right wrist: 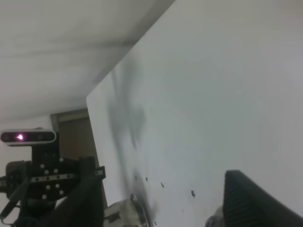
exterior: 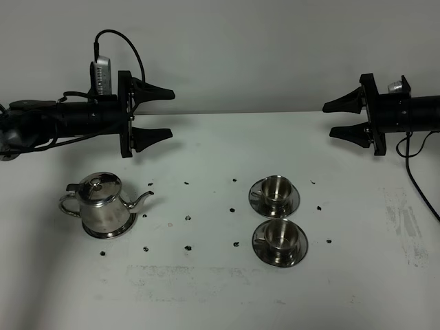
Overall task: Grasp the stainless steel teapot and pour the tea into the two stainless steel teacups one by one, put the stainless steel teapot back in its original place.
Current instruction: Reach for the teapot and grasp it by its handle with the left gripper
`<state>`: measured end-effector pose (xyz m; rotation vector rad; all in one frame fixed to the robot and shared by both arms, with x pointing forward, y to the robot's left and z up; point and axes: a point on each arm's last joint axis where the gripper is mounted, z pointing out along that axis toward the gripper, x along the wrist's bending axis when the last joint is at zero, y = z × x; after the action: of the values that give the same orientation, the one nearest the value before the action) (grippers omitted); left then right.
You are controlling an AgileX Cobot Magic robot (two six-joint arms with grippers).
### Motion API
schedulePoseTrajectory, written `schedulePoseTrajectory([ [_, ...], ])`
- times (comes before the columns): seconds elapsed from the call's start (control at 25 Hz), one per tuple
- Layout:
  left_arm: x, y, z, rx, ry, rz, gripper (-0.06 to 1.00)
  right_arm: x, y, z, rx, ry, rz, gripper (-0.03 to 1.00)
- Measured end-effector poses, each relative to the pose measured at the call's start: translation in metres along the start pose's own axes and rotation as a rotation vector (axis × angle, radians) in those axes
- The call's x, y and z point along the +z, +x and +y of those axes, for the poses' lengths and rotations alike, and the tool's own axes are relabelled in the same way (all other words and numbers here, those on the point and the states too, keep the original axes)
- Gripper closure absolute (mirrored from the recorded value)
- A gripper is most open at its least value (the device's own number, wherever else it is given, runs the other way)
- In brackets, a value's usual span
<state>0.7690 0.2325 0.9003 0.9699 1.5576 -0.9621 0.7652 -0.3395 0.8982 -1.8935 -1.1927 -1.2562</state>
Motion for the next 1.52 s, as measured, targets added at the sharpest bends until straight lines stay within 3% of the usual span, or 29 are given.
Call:
schedulePoseTrajectory([
  [0.32, 0.000, 0.000, -0.001, 0.013, 0.015, -0.005, 0.19, 0.000, 0.000, 0.000, -0.011, 0.000, 0.000, 0.44],
  [0.48, 0.000, -0.010, -0.002, 0.149, 0.037, -0.045, 0.20, -0.002, 0.005, 0.003, -0.121, -0.008, 0.004, 0.45],
  [0.6, -0.003, -0.037, 0.000, 0.312, 0.059, -0.061, 0.24, -0.010, 0.028, 0.012, -0.262, -0.039, -0.012, 0.48],
  [0.68, -0.007, -0.066, 0.001, 0.461, 0.069, -0.010, 0.28, -0.021, 0.050, 0.017, -0.374, -0.064, -0.056, 0.50],
  [0.8, -0.016, -0.110, -0.004, 0.675, 0.066, 0.145, 0.32, -0.045, 0.090, 0.021, -0.551, -0.114, -0.176, 0.52],
  [0.92, -0.029, -0.154, -0.014, 0.796, 0.012, 0.233, 0.34, -0.071, 0.126, 0.017, -0.707, -0.166, -0.320, 0.52],
  [1.08, -0.046, -0.201, -0.031, 0.944, -0.057, 0.311, 0.35, -0.099, 0.151, 0.013, -0.840, -0.209, -0.531, 0.52],
  [1.32, -0.076, -0.232, -0.042, 0.981, -0.145, 0.415, 0.36, -0.127, 0.177, -0.004, -0.867, -0.241, -0.712, 0.52],
  [1.52, -0.110, -0.249, -0.054, 0.943, -0.188, 0.475, 0.36, -0.135, 0.225, -0.056, -0.920, -0.212, -0.701, 0.52],
])
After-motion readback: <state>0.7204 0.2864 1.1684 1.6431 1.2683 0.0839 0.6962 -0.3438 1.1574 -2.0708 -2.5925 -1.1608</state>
